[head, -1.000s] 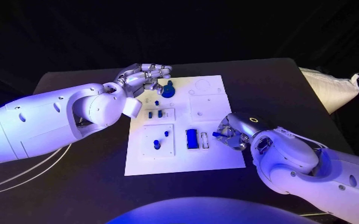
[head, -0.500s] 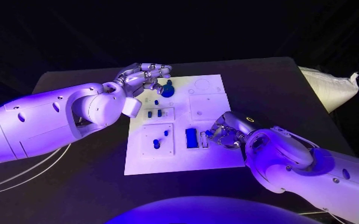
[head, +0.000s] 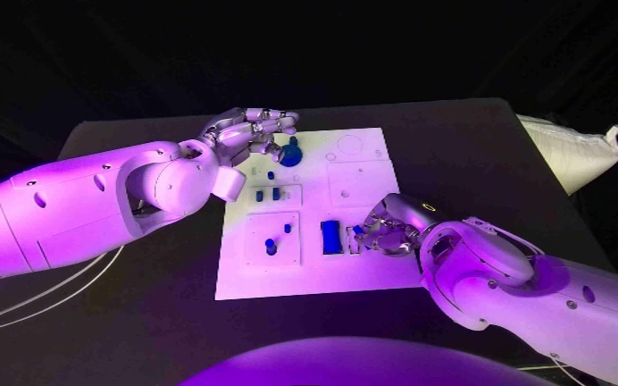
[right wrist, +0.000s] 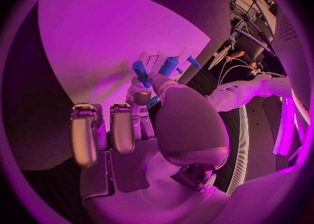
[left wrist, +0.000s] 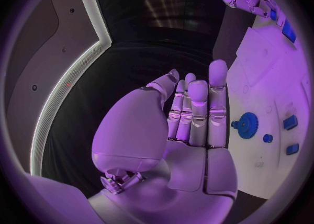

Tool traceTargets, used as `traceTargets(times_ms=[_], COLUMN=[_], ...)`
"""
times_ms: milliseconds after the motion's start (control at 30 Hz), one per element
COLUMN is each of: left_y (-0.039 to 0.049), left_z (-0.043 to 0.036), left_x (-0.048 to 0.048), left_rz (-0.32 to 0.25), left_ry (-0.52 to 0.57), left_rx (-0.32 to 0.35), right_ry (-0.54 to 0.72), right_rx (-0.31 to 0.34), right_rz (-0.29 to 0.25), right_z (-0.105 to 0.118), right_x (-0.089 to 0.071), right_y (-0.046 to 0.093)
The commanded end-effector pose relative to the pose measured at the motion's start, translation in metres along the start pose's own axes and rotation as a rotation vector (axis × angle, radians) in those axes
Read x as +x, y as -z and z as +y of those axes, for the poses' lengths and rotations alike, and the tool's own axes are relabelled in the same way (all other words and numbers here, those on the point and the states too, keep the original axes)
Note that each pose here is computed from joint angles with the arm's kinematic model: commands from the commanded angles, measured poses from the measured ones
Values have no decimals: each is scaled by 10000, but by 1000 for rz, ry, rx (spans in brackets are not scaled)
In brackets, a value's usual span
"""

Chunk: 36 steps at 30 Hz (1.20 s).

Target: Assemble the parts on the task board

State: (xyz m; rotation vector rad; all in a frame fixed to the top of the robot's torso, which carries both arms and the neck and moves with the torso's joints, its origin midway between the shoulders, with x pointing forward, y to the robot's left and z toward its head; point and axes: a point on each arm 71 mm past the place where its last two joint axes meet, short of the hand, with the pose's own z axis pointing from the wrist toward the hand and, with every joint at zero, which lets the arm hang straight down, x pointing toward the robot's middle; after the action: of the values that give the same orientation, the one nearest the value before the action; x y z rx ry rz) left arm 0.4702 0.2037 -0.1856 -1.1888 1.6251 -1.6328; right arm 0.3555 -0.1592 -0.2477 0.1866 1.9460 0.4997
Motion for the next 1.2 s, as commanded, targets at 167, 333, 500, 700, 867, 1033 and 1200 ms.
traceTargets(times_ms=[167, 333, 500, 700, 867, 1033, 1200], left_y=[0, -1, -1, -1, 0, 0, 1], left_z=[-4, -3, -1, -1, 1, 1, 2], left_x=[31, 37, 41, 59, 84, 75, 75], left_rz=[28, 31, 34, 41, 53, 54, 56], left_ry=[-1, -2, -2, -1, -2, -5, -5], left_rx=[2, 1, -2, -1, -4, -4, -5], right_ry=[6, 7, 13, 38, 57, 72, 77], right_rx=[6, 5, 4, -7, -16, -21, -21], right_rz=[24, 27, 38, 37, 29, 24, 19], right_z=[24, 36, 42, 64, 81, 86, 82], right_x=[32, 39, 50, 53, 51, 50, 46], right_y=[-16, -26, -33, -35, -39, -41, -45])
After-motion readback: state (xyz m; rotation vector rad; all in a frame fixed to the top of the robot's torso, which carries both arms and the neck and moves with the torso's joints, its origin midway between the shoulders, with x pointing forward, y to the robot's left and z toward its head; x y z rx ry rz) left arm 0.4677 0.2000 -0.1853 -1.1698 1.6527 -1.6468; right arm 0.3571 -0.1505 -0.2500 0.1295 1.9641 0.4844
